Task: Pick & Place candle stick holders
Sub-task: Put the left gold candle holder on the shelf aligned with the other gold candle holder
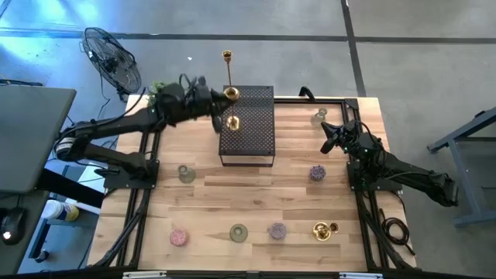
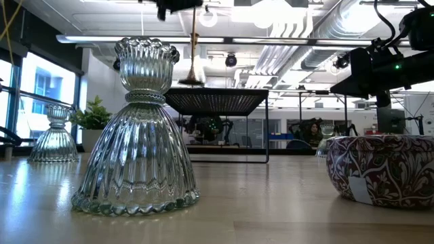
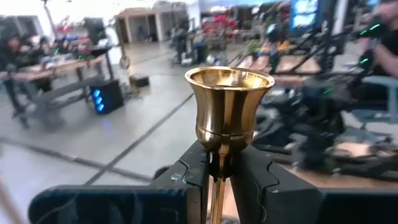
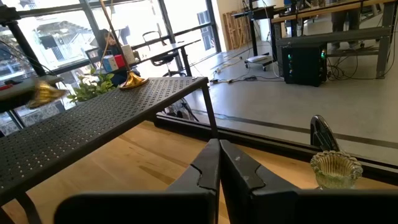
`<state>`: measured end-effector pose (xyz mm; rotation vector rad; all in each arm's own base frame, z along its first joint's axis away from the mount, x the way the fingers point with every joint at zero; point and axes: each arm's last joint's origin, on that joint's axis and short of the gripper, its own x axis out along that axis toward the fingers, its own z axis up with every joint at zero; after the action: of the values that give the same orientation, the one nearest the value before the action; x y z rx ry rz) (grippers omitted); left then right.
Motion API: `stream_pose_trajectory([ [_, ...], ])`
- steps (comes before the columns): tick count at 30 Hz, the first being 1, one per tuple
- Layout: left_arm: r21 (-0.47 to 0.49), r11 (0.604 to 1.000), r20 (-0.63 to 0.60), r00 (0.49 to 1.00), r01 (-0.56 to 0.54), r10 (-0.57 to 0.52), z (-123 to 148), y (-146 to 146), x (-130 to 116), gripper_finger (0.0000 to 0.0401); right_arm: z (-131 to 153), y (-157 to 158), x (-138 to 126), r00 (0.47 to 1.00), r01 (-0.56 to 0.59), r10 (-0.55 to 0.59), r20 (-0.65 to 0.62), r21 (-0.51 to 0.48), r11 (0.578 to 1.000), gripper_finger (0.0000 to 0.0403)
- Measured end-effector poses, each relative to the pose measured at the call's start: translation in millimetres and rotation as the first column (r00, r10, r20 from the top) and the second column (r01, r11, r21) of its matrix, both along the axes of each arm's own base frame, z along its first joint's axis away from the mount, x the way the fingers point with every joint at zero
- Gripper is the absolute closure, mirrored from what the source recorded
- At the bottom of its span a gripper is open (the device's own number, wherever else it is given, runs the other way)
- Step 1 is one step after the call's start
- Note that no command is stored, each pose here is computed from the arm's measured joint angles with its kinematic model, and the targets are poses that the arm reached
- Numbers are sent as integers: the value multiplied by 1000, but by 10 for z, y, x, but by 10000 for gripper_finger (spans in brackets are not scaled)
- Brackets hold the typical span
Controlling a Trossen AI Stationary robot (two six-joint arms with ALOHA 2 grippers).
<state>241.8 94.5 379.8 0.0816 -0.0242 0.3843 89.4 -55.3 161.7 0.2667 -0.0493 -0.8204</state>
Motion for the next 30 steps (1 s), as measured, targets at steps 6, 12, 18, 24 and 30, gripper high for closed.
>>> stream_pose_trajectory([
  [6, -19, 999, 14, 999, -31, 32, -26, 323, -80, 358, 1, -1, -1, 1000, 3, -3, -13, -13, 1000, 402],
  [12, -35, 998, -25, 998, -53, 52, -167, 512, 3, 357, 1, 0, 0, 1000, 1, -1, -13, -12, 1000, 402],
  [18, -14, 997, -4, 997, -76, 76, -183, 600, 21, 357, 0, 0, 0, 1000, -1, 1, -13, -12, 1000, 402],
  [24, -20, 995, -10, 995, -98, 98, -201, 675, -10, 357, 1, 0, 0, 1000, -2, 2, -13, -12, 1000, 402],
  [30, -31, 994, -28, 994, -107, 106, -270, 744, 26, 357, 0, 0, 0, 1000, -2, 2, -13, -12, 1000, 402],
])
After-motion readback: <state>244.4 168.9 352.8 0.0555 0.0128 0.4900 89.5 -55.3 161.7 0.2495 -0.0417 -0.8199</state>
